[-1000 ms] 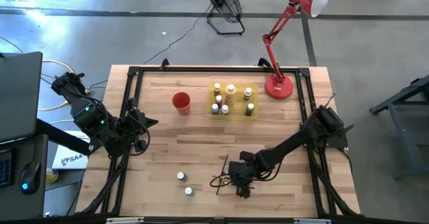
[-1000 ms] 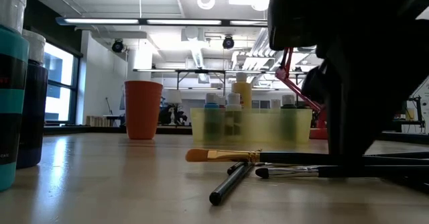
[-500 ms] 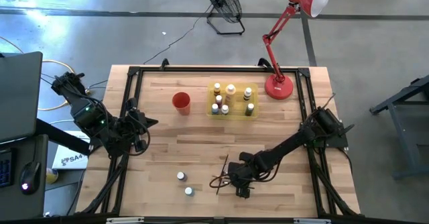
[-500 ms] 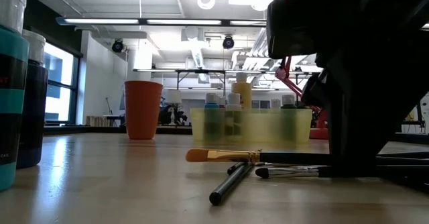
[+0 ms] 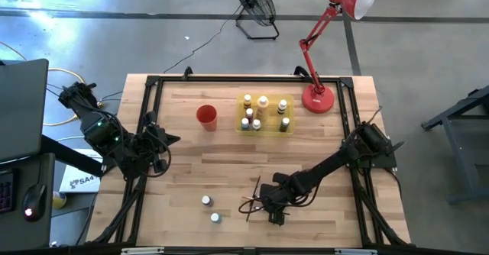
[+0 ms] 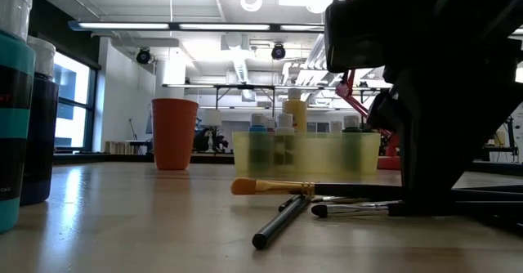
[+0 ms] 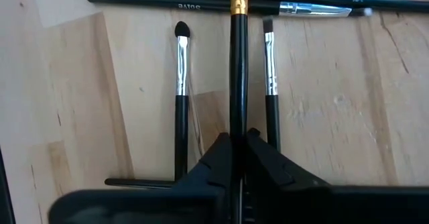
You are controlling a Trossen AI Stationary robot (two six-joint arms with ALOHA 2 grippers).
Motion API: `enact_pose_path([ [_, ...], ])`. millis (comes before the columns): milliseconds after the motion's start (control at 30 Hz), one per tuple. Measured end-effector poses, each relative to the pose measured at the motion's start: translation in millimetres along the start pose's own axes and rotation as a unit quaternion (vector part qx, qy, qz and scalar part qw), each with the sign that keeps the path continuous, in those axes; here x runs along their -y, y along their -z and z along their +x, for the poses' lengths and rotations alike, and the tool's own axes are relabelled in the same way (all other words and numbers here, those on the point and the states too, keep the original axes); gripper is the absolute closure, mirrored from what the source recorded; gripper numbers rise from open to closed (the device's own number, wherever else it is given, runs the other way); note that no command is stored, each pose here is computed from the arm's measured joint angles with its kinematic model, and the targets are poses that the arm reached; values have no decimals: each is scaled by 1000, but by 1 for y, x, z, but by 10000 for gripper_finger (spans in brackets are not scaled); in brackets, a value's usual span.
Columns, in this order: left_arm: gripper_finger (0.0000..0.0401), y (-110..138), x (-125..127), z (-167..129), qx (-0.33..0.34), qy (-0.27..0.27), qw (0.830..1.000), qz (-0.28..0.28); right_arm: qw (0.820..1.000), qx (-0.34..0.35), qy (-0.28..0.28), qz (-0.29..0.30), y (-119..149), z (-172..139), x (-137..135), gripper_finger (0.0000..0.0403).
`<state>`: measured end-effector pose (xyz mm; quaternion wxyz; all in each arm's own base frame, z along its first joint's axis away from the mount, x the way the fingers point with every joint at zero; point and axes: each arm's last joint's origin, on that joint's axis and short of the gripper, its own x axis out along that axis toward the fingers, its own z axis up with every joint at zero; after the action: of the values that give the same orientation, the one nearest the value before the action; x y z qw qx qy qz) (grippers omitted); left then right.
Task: Pick & Place Paint Supplies
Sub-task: Put the orange paintbrush into the orange cup
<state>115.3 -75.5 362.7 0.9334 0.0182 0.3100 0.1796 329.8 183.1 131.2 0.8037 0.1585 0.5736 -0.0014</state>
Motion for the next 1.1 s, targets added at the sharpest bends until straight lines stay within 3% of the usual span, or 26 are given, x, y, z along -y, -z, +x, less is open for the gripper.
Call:
enact_pose_path([
  [367, 400, 0, 0, 0, 0, 0, 1000, 18, 999, 29, -36, 3, -10, -32, -1, 388],
  [633, 400, 0, 0, 0, 1, 1, 1000, 16, 992, 106, -69, 10, -25, -88, 3, 391],
  [833, 400, -1, 1, 0, 2, 2, 1000, 14, 977, 204, -57, 24, -34, -140, 15, 393],
  [1100, 400, -1, 1, 0, 3, 2, 1000, 13, 944, 328, -10, 27, -40, -192, 33, 393],
])
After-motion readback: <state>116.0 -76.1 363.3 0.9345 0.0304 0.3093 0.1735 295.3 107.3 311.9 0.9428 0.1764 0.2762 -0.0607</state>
